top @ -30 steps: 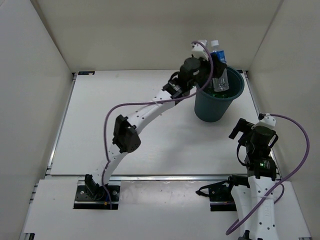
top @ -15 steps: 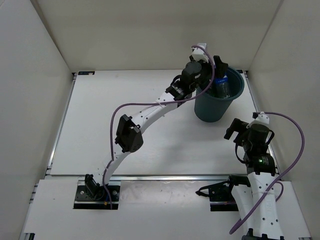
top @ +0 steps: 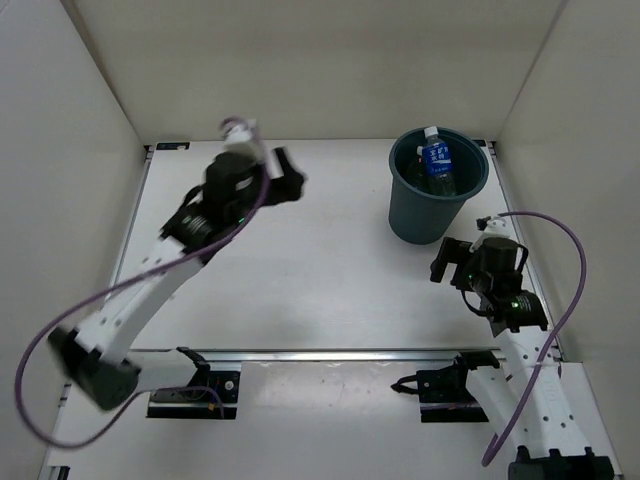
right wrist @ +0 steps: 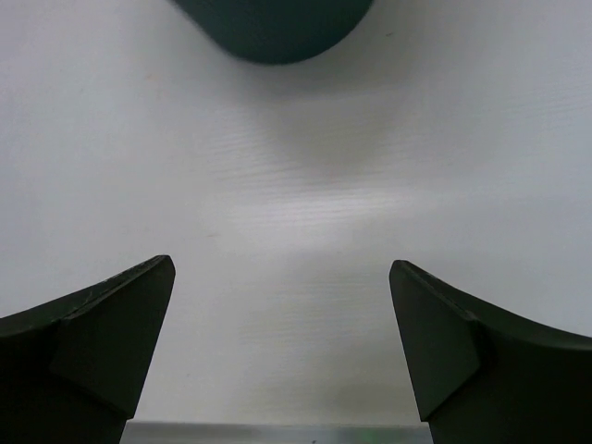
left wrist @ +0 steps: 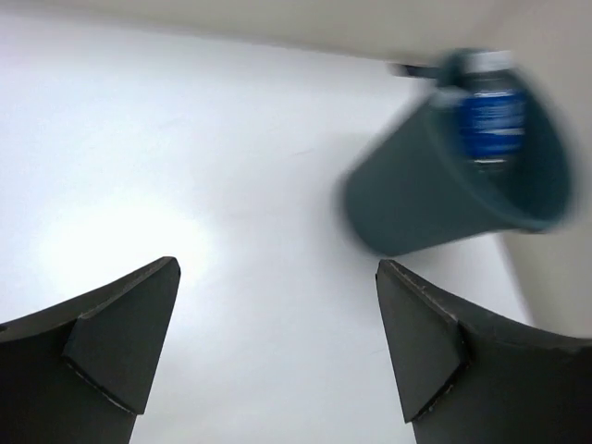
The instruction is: Put the plastic bottles in the bin
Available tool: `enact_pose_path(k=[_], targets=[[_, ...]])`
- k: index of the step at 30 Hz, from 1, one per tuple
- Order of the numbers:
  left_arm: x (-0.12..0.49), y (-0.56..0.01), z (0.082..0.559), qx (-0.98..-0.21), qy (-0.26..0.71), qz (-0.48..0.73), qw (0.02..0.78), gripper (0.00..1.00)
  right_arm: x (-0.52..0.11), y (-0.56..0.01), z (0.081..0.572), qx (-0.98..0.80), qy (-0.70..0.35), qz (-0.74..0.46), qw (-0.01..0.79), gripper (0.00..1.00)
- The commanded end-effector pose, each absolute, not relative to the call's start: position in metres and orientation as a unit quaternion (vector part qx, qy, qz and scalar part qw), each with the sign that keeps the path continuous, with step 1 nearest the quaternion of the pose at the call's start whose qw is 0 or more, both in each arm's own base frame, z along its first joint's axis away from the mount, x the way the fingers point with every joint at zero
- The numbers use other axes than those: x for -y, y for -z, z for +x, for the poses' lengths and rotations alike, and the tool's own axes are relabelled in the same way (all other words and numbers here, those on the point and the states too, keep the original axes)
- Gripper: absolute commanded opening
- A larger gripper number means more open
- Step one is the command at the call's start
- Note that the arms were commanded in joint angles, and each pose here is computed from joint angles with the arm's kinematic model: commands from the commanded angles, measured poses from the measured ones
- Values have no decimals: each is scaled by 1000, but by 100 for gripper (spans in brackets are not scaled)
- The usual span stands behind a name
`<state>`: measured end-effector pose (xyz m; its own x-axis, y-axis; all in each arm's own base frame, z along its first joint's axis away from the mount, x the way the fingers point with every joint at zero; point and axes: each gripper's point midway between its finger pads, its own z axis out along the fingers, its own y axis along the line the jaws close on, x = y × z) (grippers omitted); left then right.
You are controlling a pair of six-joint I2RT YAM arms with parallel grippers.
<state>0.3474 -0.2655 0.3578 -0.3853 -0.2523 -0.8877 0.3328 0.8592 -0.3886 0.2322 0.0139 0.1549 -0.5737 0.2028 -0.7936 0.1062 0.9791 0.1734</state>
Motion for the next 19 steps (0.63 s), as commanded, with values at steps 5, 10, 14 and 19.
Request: enact_pose_path(k=[5, 10, 14, 19], targets=[[74, -192, 209, -906, 75, -153, 387, 99, -69, -141, 218, -927, -86, 13, 364, 99], [25, -172, 162, -902, 30, -215, 372, 99, -115, -139, 212, -928, -151, -40, 337, 99], [24, -170, 155, -903, 36, -210, 373, 99, -138, -143, 210, -926, -204, -41, 315, 99], [29, -173, 157, -903, 35, -200, 378, 99, -139, -151, 214, -915, -213, -26, 341, 99]])
